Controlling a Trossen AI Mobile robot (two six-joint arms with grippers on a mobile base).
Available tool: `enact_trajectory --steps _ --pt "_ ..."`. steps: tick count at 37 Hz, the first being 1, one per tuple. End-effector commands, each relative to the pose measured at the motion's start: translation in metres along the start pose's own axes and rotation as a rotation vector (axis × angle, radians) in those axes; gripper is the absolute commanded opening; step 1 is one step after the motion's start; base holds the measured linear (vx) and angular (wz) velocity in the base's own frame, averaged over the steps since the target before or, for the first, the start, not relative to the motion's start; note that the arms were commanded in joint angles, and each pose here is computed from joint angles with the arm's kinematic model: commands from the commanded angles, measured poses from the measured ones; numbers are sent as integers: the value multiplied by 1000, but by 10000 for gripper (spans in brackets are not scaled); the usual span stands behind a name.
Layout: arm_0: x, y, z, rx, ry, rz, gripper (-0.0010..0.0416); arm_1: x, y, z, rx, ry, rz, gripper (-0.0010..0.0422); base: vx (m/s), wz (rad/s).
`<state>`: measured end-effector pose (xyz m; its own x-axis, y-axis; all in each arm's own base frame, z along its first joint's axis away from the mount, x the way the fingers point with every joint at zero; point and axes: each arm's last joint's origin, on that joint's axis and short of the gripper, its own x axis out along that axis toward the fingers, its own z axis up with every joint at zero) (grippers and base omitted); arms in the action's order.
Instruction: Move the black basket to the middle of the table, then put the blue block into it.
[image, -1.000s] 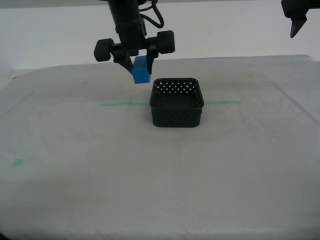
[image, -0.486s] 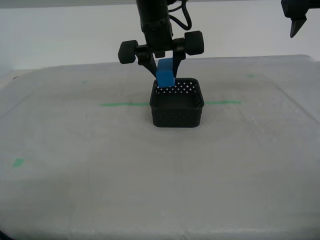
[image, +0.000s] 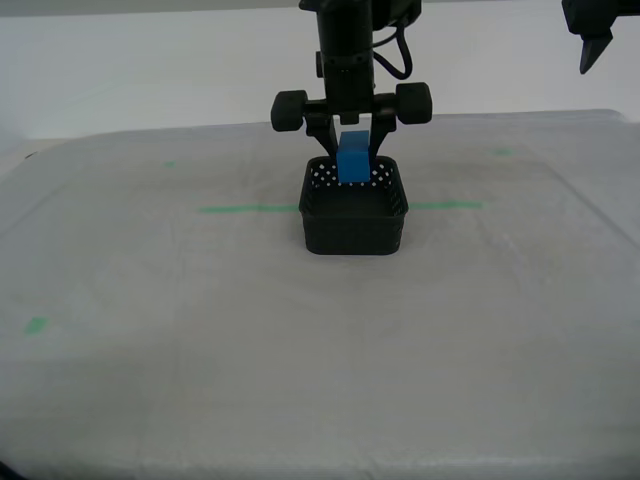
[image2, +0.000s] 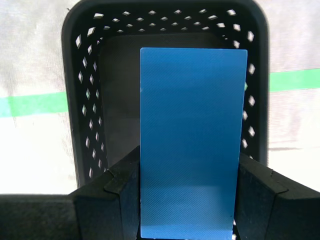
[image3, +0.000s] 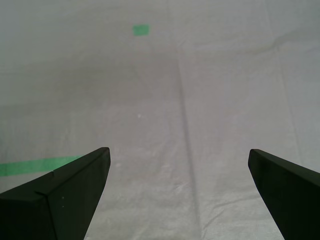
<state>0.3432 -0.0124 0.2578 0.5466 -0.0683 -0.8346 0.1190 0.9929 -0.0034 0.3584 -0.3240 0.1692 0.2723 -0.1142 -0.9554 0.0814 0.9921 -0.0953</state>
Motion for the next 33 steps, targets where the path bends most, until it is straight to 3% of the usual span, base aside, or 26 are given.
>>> enact_trajectory --steps 1,19,33 --pt "0 0 0 -1 -1 -1 387 8 -3 3 20 33 24 0 0 0" --pt "0 0 1 -1 -5 -1 387 15 -5 5 28 63 46 7 0 0" --pt "0 0 1 -1 -6 -1 387 15 -3 5 73 57 81 120 0 0"
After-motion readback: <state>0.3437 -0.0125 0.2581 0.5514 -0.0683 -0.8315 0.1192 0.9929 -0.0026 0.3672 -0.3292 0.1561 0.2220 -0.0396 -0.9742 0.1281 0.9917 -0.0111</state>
